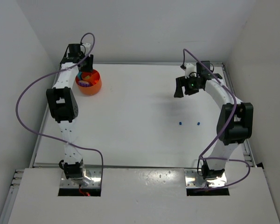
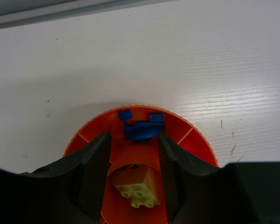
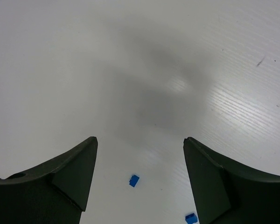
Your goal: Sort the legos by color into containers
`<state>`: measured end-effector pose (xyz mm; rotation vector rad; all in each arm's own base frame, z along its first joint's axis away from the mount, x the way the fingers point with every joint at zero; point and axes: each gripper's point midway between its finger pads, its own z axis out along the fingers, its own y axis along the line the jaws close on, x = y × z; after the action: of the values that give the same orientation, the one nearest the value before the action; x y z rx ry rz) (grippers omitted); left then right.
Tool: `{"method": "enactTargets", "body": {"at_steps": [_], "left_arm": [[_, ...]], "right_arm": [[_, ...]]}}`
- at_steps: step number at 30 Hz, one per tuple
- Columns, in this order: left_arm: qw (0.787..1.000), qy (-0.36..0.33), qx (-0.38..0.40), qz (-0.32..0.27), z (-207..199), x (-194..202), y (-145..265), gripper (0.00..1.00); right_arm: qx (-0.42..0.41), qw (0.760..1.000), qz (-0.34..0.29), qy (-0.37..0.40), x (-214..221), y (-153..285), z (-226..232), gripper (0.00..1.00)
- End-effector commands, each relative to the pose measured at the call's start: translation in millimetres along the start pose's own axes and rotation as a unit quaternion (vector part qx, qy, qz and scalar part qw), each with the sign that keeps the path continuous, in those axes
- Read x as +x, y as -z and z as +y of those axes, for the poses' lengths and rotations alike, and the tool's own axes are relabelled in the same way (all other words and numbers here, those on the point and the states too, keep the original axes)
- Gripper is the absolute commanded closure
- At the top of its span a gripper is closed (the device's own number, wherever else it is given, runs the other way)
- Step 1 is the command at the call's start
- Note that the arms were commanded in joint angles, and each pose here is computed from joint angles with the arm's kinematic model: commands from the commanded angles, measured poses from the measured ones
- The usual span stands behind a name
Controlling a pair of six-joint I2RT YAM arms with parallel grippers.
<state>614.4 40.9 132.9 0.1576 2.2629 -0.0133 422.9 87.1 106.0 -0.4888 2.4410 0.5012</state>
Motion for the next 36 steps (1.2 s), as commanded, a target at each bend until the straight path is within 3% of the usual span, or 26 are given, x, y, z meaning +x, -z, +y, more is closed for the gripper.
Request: {"method": "enactTargets", "body": {"at_steps": [1, 5, 8, 11, 14, 17, 23, 27, 36], "left_arm": [[0.999, 0.004, -0.004, -0.041, 8.3, -31.1, 19.3, 0.5], [0.997, 0.003, 0.006, -0.081, 4.1, -60.4, 41.8, 0.5], [0.99, -0.017, 0.059, -0.128, -15.7, -92.6, 70.3, 0.38], [0.977, -0.073, 0.12, -0.16, -56.5, -112.1, 102.0, 0.27], [0.968, -0.143, 0.134, -0.155, -101.2, -104.8, 110.4, 0.26], [0.948, -0.234, 0.156, -0.148, -160.6, -86.6, 125.7, 0.25], [0.924, -0.275, 0.231, -0.134, -217.2, -64.6, 135.0, 0.25], [0.9, -0.303, 0.289, -0.117, -240.2, -51.2, 139.3, 0.21], [0.904, -0.28, 0.306, -0.106, -241.7, -44.6, 140.5, 0.21]], "right_arm": [[0.008, 0.999, -0.023, 0.025, -17.3, 4.9, -1.6, 0.25], [0.019, 0.999, -0.012, 0.041, -9.4, 12.4, -8.6, 0.31], [0.052, 0.996, 0.035, 0.065, 23.7, 20.8, -25.8, 0.39], [0.056, 0.989, 0.095, 0.099, 68.4, 32.5, -31.5, 0.48], [0.077, 0.98, 0.137, 0.12, 103.8, 46.2, -39.8, 0.57], [0.061, 0.972, 0.176, 0.146, 140.1, 56.1, -34.2, 0.57], [0.046, 0.955, 0.202, 0.213, 156.1, 58.7, -41.2, 0.53], [0.0, 0.937, 0.238, 0.255, 166.5, 44.6, -47.9, 0.53], [-0.023, 0.921, 0.289, 0.26, 169.2, 22.5, -69.7, 0.53]]}}
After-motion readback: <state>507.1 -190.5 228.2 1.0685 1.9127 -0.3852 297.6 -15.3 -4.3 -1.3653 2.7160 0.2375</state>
